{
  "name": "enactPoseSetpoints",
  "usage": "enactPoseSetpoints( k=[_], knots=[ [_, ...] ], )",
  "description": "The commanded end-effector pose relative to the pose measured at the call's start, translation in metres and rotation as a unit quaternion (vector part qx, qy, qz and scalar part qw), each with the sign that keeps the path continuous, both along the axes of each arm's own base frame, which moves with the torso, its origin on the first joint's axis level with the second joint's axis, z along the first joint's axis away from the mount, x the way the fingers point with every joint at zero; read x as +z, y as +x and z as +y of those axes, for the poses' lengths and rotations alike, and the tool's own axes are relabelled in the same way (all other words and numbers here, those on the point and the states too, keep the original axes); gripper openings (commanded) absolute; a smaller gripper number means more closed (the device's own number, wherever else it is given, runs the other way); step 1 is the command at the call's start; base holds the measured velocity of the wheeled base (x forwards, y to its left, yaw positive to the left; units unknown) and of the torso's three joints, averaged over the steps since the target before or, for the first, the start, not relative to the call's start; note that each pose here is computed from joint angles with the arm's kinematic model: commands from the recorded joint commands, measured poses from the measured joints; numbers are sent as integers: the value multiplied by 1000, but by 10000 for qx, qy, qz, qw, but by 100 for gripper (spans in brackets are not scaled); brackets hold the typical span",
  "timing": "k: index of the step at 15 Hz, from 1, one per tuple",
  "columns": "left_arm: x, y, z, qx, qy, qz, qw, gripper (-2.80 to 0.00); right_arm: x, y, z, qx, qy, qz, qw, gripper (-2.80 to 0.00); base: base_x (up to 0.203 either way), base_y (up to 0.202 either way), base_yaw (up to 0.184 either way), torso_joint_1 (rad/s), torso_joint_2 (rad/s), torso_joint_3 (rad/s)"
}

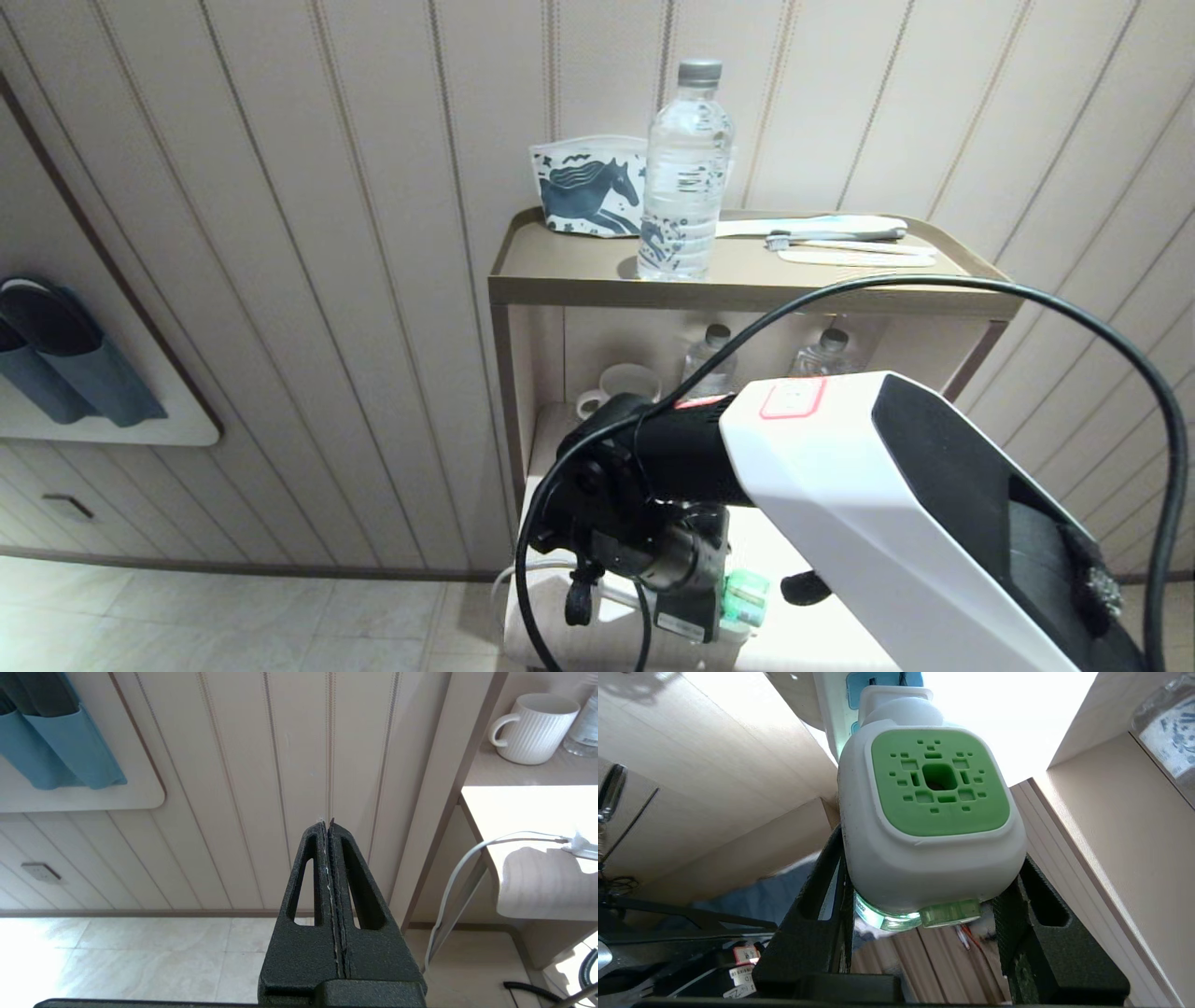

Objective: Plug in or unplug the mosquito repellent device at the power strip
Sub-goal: Insert the plug into the socket

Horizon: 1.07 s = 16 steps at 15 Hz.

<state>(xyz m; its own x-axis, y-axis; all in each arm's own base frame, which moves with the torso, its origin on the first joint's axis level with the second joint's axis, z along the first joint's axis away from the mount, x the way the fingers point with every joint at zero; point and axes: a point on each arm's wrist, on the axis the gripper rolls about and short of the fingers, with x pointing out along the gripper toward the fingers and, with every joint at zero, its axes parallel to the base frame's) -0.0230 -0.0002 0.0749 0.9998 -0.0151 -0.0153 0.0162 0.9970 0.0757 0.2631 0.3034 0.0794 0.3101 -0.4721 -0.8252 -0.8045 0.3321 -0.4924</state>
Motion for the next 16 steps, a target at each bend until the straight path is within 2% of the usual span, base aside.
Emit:
enactPoseSetpoints(
  k=[1, 5, 8, 11, 16],
  knots=[
    [0, 0, 0, -1, 4, 0, 10000, -280, -12, 1, 2, 9, -115, 100, 9999, -280, 0, 0, 0, 0, 0, 0],
    [0, 0, 0, -1, 4, 0, 10000, -280, -17, 3, 2, -37, -72, 184, 9998, -280, 0, 0, 0, 0, 0, 0],
    [0, 0, 0, -1, 4, 0, 10000, -280, -16, 5, 1, -184, 229, 385, 9988, -280, 0, 0, 0, 0, 0, 0],
    [0, 0, 0, -1, 4, 0, 10000, -280, -20, 9, 5, -196, 416, 284, 9985, -280, 0, 0, 0, 0, 0, 0],
    [0, 0, 0, -1, 4, 0, 10000, -280, -28, 19, -2, -441, 549, 425, 9966, -280, 0, 0, 0, 0, 0, 0]
  ],
)
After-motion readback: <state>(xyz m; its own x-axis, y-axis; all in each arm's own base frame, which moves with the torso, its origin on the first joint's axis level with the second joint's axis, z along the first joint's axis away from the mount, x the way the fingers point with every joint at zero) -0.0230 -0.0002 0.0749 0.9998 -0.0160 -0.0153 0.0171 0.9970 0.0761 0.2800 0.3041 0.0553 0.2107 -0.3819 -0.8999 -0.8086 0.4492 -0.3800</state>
